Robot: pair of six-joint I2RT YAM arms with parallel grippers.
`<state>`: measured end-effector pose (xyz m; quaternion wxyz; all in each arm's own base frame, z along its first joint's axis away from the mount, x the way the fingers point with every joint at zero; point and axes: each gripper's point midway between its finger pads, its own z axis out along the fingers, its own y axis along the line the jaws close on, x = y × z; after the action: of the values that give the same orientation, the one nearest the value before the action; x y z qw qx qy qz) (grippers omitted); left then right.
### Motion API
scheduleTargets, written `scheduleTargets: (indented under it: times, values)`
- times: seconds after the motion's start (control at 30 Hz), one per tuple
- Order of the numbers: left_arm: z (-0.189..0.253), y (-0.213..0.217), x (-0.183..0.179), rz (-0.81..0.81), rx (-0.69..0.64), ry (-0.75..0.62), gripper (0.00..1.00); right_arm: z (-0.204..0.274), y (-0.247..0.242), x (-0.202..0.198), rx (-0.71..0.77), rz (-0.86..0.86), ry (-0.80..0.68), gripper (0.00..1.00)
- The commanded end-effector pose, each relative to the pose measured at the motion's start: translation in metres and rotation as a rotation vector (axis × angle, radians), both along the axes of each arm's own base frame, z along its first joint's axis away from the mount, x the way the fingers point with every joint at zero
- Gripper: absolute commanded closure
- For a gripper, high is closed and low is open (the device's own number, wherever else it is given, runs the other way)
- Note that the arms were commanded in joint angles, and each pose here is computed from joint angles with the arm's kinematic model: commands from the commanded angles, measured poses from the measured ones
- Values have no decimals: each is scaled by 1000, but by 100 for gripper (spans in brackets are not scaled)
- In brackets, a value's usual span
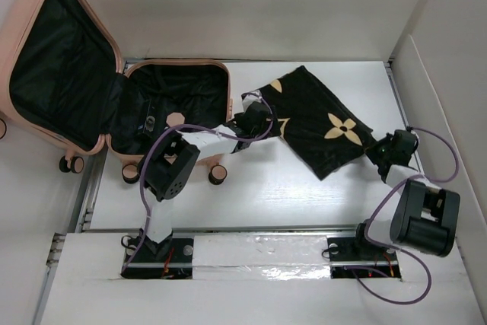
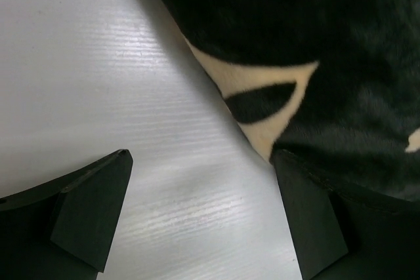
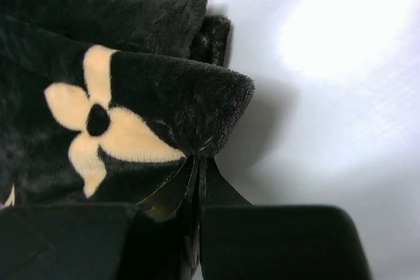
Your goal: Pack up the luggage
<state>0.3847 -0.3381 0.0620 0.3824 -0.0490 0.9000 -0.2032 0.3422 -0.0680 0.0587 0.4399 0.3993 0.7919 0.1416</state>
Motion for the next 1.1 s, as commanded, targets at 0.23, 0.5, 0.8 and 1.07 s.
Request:
scheduleTargets:
  times: [0.23,0.5,0.8,1.07]
  values:
    - [20,-8,55,33,-159,8,9,49,-5,-12,-84,7,-123,7]
    - [1,-18,89,69,-147,51,9,84,31,-15,-124,140,-243,6]
    - [-36,-39,117,130,-127,98,32,123,88,-26,-141,316,-395,4]
    - [33,-56,111,-16,-325,-12,100,171,102,-41,-255,374,-468,4]
